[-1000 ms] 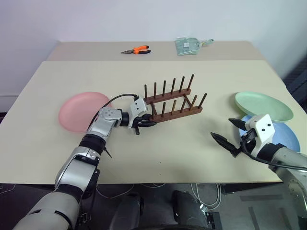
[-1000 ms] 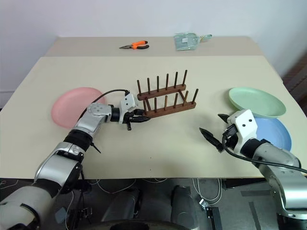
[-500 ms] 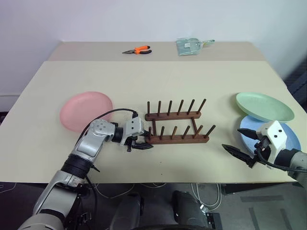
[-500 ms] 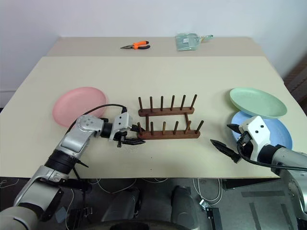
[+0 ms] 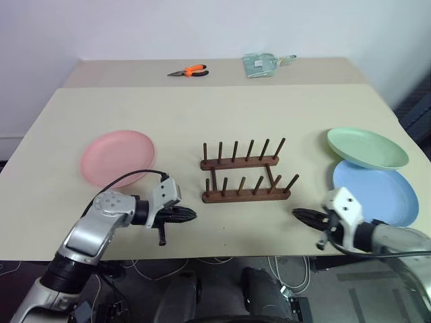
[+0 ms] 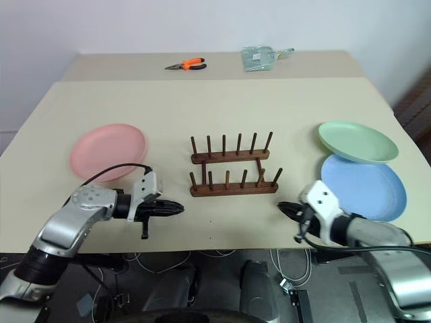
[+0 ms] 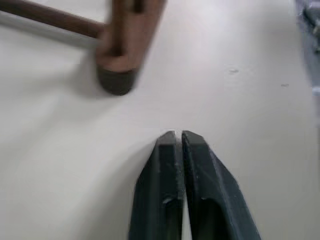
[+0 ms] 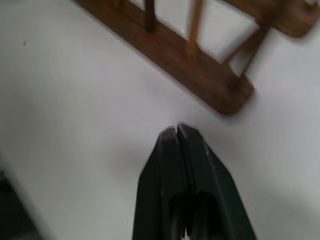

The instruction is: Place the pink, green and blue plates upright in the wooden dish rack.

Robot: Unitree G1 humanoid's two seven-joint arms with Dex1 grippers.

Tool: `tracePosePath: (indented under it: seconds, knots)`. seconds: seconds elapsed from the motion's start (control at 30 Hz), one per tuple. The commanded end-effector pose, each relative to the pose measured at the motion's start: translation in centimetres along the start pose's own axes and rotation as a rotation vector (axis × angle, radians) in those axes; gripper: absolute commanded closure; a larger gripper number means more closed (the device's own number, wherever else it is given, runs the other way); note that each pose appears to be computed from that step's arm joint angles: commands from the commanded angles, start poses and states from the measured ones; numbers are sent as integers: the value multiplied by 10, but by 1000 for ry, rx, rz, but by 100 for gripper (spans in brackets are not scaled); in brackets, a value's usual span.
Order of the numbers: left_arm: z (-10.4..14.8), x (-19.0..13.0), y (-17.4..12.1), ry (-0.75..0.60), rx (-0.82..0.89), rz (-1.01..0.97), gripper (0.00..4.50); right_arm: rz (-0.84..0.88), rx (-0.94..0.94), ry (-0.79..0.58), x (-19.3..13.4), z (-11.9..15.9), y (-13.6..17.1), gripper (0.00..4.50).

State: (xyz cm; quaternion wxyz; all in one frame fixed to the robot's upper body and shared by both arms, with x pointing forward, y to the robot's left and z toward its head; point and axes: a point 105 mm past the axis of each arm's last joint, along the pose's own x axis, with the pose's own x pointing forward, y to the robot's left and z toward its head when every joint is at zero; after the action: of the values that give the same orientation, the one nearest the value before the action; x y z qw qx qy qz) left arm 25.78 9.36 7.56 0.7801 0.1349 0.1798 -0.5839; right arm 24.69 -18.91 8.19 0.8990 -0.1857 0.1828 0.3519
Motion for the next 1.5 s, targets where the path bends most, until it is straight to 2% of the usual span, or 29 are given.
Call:
tracePosePath:
  seconds: [0.03,0.13,0.37,0.57,0.7,0.77,0.8,0.87,0.9,0.97,1.03,1.07,1.13,1.17,1.23,1.3,1.4,1.5]
  knots:
    - [6,23,8,9,83,116,441,-112,-72,22,16,-2,-14,450]
    - [-2,34,31,58,116,272,441,-167,-90,16,30,1,-21,450]
    - [-2,39,76,41,84,496,441,-318,-139,-9,52,11,-55,450]
    - [-2,35,95,30,88,566,441,-371,-162,-57,60,26,-71,450]
    - [-2,32,98,22,81,579,441,-324,-132,-88,60,32,-66,450]
    - [1,30,94,2,76,563,450,-301,-118,-102,57,34,-63,398]
    - [5,26,89,-27,67,542,424,-285,-119,-112,54,37,-61,367]
    - [21,8,80,-123,31,512,368,-247,-128,-140,47,45,-56,276]
    - [28,1,78,-156,21,508,321,-233,-130,-149,45,47,-54,223]
    - [52,-38,94,-293,-24,645,223,-188,-156,-167,39,54,-46,125]
    - [62,-88,118,-403,-102,839,122,-159,-182,-167,38,57,-42,25]
    - [63,-115,130,-436,-128,959,84,-153,-191,-166,38,58,-41,24]
    - [54,-167,152,-470,-234,1208,84,-143,-196,-166,40,60,-40,24]
    - [50,-181,157,-475,-268,1276,84,-139,-198,-166,41,61,-40,24]
    - [18,-220,166,-365,-374,1502,84,-122,-215,-170,45,63,-39,24]
    - [-12,-251,163,-258,-475,1683,84,-107,-226,-179,47,66,-38,24]
    - [-35,-247,150,-278,-664,1692,84,-104,-236,-177,49,67,-41,24]
    - [-52,-219,138,-341,-865,1567,84,-104,-251,-182,50,69,-42,24]
